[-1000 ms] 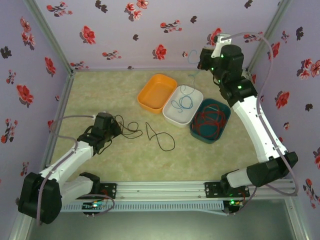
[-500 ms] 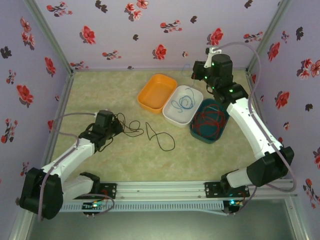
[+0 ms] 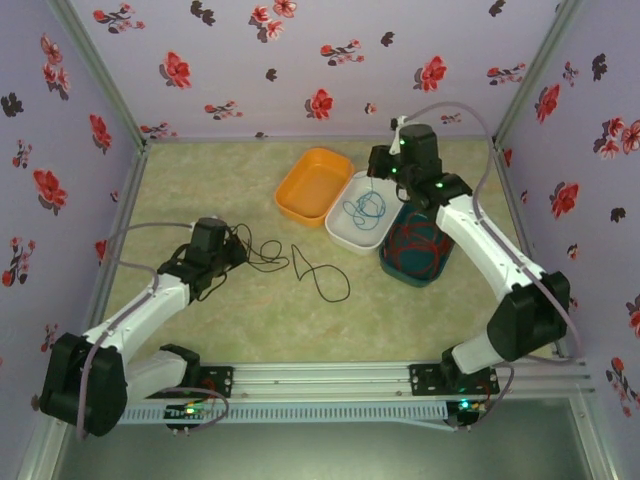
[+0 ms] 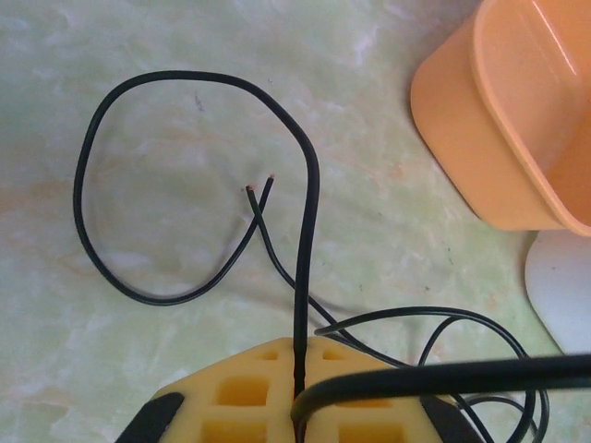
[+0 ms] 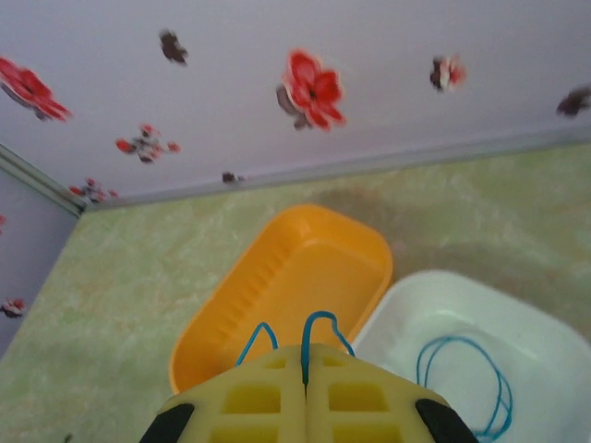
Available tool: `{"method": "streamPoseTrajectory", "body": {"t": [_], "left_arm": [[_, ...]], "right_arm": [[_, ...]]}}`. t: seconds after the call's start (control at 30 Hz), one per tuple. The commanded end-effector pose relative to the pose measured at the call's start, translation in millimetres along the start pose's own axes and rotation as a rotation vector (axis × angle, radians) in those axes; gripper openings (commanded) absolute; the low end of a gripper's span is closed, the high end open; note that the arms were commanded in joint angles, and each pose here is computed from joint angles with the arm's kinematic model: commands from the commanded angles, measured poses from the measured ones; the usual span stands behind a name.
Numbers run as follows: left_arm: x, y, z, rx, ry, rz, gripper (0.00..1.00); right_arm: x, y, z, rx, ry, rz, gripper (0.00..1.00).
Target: Untangle the cables
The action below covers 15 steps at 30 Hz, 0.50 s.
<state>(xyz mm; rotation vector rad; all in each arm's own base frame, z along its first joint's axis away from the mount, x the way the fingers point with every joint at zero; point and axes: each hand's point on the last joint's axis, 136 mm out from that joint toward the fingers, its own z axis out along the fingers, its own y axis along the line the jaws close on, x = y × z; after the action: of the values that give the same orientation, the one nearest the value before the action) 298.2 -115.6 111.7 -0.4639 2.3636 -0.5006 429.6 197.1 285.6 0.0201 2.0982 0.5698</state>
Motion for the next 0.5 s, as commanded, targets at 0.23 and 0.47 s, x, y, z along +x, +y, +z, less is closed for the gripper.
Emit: {"method": "streamPoseTrajectory", "body": {"t": [0.23,0.47], "left_arm": [[-12,-12,-21,0.047,-0.028,0.037,0.00],[-17,-17,-27,0.058,-0.040,0.052,0.00]], "right_arm": [[104,-54,44,0.207,0.316,0.120,0.00],[149,-74,68,0.274,0.491,0.074,0.12]]}}
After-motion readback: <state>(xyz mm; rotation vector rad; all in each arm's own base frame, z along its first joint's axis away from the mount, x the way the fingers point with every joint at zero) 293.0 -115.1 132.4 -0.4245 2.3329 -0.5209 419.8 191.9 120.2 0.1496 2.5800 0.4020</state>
